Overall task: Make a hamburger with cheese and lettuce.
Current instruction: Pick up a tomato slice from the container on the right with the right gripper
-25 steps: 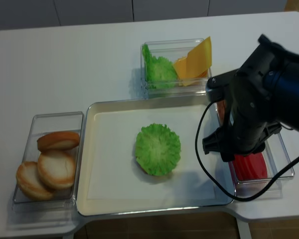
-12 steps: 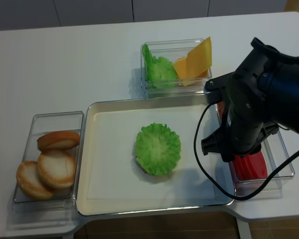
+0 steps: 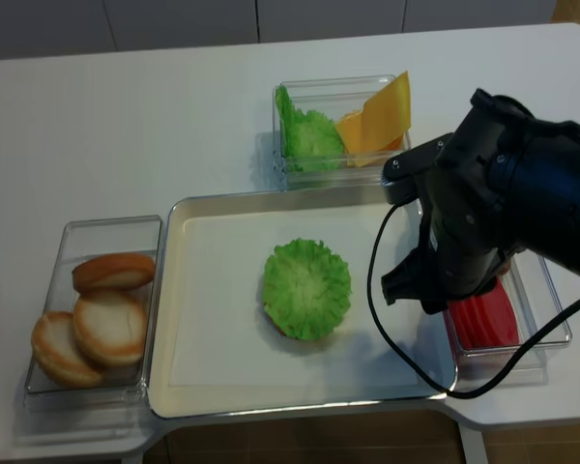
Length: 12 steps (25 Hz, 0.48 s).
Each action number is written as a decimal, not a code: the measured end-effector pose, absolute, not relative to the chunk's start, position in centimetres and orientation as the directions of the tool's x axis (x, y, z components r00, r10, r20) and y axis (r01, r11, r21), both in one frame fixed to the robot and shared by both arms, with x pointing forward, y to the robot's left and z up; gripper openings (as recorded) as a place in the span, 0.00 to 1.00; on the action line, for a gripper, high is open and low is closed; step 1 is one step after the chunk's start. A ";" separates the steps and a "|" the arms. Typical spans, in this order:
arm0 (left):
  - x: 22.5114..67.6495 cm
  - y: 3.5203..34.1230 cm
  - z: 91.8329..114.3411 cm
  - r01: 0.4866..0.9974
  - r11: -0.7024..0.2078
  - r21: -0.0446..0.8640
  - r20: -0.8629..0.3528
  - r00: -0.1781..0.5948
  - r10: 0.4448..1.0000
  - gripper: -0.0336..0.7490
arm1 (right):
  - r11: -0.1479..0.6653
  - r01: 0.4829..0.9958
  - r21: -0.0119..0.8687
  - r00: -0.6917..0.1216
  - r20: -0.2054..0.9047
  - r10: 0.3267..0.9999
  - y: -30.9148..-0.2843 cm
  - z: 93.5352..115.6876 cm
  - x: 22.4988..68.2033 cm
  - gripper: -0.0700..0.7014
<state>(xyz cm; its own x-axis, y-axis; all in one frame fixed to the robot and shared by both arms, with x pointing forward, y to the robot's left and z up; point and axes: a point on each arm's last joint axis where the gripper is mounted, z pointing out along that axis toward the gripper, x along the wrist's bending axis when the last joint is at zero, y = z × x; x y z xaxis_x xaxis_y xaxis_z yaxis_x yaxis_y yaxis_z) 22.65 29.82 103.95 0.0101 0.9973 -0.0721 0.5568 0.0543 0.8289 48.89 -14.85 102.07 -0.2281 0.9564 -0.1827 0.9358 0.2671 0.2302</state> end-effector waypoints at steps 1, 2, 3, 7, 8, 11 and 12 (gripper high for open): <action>22.7 29.8 104.0 0.557 0.054 0.829 -0.072 0.010 0.997 0.56 | 0.270 0.934 0.232 -0.230 -0.188 0.955 -14.9 102.1 48.9 0.42; 22.7 29.8 104.0 0.557 0.054 0.829 -0.072 0.010 0.997 0.56 | 0.273 0.933 0.233 -0.231 -0.192 0.954 -14.9 102.1 48.9 0.42; 22.7 29.8 104.0 0.557 0.054 0.829 -0.072 0.010 0.997 0.56 | 0.272 0.934 0.233 -0.231 -0.191 0.954 -14.9 102.1 48.9 0.42; 22.7 29.8 104.0 0.557 0.054 0.829 -0.072 0.010 0.997 0.56 | 0.271 0.931 0.244 -0.231 -0.180 0.956 -14.8 102.1 49.0 0.42; 22.7 29.8 104.0 0.557 0.054 0.829 -0.072 0.010 0.997 0.56 | 0.271 0.930 0.248 -0.231 -0.177 0.957 -14.7 102.1 49.0 0.42; 22.7 29.8 104.0 0.557 0.054 0.829 -0.072 0.010 0.997 0.56 | 0.271 0.929 0.251 -0.232 -0.175 0.957 -14.7 102.1 49.1 0.42; 22.7 29.8 104.0 0.557 0.054 0.829 -0.072 0.010 0.997 0.56 | 0.271 0.929 0.251 -0.232 -0.175 0.957 -14.7 102.1 49.1 0.42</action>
<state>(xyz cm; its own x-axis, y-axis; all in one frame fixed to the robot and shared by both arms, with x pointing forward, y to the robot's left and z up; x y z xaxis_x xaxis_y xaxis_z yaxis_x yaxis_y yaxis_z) 22.65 29.82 103.95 0.0101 0.9973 -0.0721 0.5568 0.0543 0.8289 49.06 -14.71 102.11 -0.2319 0.9569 -0.1746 0.9292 0.2710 0.2512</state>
